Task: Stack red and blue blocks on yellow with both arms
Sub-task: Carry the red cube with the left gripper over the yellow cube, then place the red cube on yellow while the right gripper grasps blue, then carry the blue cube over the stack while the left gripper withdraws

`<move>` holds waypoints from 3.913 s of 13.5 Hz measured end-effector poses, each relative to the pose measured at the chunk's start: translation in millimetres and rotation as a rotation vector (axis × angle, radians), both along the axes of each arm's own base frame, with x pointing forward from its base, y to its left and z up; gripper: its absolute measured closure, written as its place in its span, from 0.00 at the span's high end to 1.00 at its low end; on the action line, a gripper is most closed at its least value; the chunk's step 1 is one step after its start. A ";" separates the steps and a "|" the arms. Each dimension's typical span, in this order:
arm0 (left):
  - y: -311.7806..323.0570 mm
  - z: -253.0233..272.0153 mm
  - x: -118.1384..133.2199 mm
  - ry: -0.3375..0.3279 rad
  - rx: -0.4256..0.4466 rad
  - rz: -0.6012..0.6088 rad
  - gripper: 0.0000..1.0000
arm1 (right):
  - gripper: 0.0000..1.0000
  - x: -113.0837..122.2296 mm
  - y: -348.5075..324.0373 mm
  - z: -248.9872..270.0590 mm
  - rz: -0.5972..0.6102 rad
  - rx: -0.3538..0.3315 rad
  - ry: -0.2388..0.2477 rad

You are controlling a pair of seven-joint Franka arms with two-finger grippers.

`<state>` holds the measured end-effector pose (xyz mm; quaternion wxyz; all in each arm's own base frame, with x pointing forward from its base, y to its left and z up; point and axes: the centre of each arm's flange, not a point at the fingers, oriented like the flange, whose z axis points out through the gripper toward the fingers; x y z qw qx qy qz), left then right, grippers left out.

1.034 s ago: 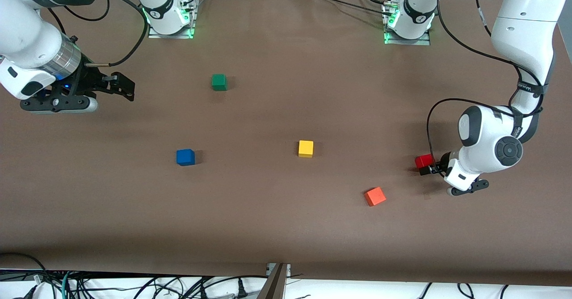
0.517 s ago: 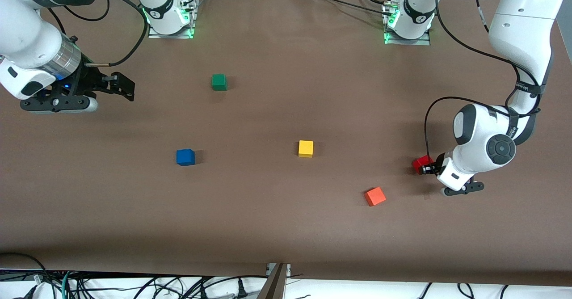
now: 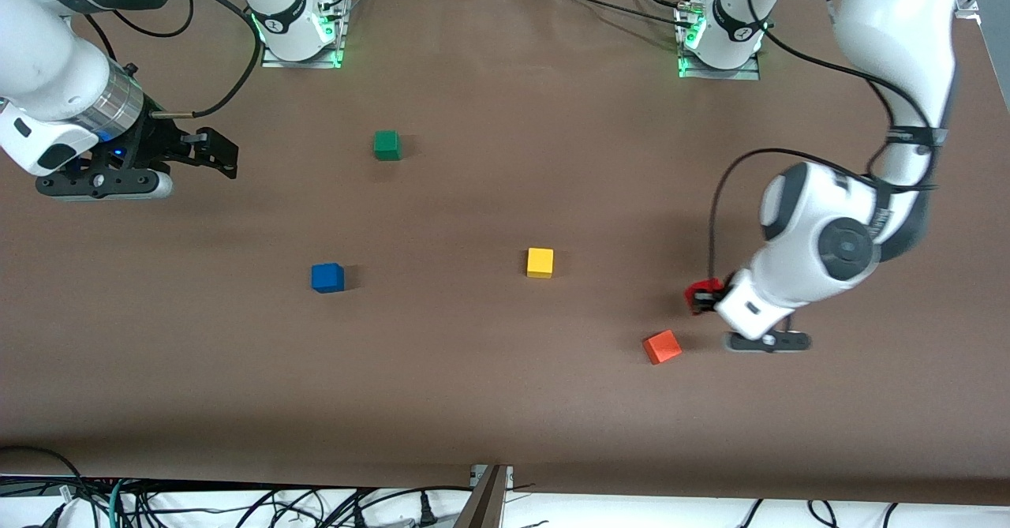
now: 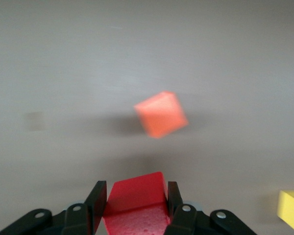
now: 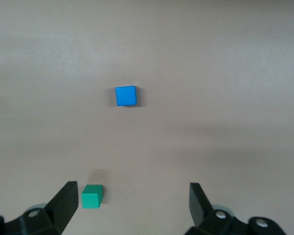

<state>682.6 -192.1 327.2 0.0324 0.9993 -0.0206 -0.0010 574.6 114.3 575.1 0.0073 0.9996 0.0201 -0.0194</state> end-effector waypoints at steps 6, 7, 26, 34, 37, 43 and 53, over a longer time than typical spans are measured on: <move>-164.8 -11.5 -54.7 0.013 -0.007 -0.022 0.55 | 1.00 4.6 3.2 -13.3 0.005 -0.004 0.023; -183.7 -16.0 -62.7 0.017 -0.007 -0.023 0.55 | 1.00 5.6 4.1 -16.3 0.008 -0.005 0.028; -250.2 -73.2 -77.5 -0.001 0.065 -0.061 0.55 | 1.00 64.0 33.1 -335.2 0.141 0.019 0.049; -253.3 -73.9 -75.6 -0.007 0.061 -0.062 0.55 | 0.76 48.5 39.2 -370.2 0.086 0.035 0.026; -251.3 -76.9 -73.9 -0.007 0.065 -0.059 0.64 | 0.55 50.2 47.1 -362.4 0.094 0.040 0.011; -218.9 -49.1 -34.8 -0.053 0.058 0.005 1.00 | 0.55 70.6 95.4 -270.3 0.118 0.060 0.032; 33.7 129.6 63.1 -0.139 0.073 0.060 1.00 | 0.55 -10.4 330.4 -185.1 -0.010 0.083 -0.010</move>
